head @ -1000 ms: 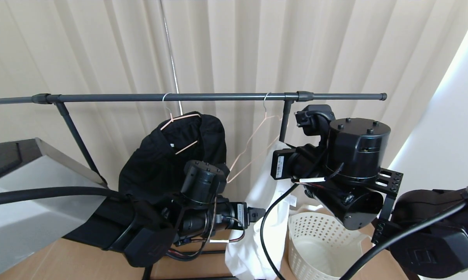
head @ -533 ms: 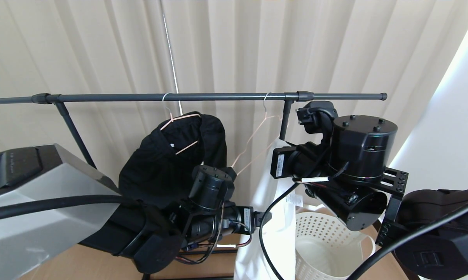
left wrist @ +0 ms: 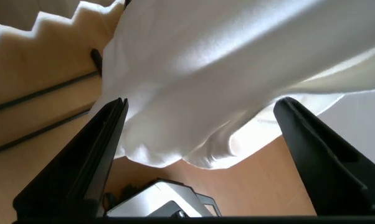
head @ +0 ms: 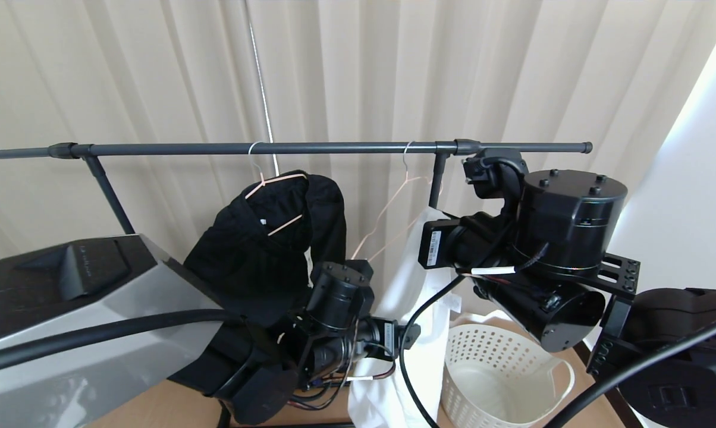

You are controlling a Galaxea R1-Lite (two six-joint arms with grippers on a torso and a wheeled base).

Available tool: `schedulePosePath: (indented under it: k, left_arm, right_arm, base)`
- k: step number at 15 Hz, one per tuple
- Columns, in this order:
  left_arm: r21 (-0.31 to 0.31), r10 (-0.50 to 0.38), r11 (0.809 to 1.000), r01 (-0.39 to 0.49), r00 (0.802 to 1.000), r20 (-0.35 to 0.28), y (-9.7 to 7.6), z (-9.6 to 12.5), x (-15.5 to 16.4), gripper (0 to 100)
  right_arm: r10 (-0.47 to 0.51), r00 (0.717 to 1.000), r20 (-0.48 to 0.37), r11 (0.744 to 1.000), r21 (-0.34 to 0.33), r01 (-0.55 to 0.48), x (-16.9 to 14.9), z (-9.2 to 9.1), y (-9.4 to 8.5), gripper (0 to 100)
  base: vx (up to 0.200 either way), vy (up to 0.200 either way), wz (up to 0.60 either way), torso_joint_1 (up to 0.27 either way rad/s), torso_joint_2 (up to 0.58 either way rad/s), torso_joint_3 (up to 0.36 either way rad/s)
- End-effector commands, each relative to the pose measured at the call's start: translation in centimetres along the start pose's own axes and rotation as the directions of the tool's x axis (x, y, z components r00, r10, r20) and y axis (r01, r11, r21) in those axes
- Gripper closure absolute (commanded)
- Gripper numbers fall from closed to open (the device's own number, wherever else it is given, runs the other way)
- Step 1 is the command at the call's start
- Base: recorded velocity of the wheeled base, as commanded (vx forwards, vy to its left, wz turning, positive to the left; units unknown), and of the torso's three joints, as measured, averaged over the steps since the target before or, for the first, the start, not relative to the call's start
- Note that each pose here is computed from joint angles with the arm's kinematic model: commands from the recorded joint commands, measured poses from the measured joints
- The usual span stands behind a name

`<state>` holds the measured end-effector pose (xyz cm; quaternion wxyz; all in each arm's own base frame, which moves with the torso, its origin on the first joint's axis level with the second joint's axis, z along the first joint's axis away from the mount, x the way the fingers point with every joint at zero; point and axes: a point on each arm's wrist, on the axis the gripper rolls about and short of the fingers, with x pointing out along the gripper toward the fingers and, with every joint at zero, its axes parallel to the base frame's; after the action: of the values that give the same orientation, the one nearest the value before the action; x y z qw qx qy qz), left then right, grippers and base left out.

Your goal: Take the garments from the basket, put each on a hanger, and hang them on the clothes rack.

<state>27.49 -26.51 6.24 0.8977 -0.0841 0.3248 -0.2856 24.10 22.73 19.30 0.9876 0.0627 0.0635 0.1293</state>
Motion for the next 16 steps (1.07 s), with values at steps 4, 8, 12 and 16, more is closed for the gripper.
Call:
schedulePosePath:
  k: [4,8,12,16]
  left_arm:
    - [-0.004,0.116,0.993,-0.116,0.993,0.037,1.1,-0.2,3.7,0]
    - [-0.015,0.146,0.989,-0.145,0.989,0.036,2.2,-0.1,3.6,0]
    - [-0.026,0.179,0.984,-0.179,0.984,0.015,3.5,-0.5,2.5,0]
    - [-0.03,0.17,0.985,-0.169,0.985,0.037,3.4,-0.3,0.3,0]
  right_arm:
    - [0.003,1.0,0.007,1.0,0.005,-0.003,-0.3,0.3,-0.1,100]
    - [0.003,1.0,0.015,1.0,0.007,-0.003,-0.3,0.3,-0.1,100]
    - [-0.001,1.0,0.017,1.0,0.008,0.001,-0.2,0.4,-0.2,100]
    - [-0.051,0.998,0.022,0.999,0.011,0.051,0.6,0.6,-1.6,100]
  base:
    - [0.0,0.0,0.0,0.0,0.0,0.0]
    - [0.0,0.0,0.0,0.0,0.0,0.0]
    - [0.0,0.0,0.0,0.0,0.0,0.0]
    - [0.0,0.0,0.0,0.0,0.0,0.0]
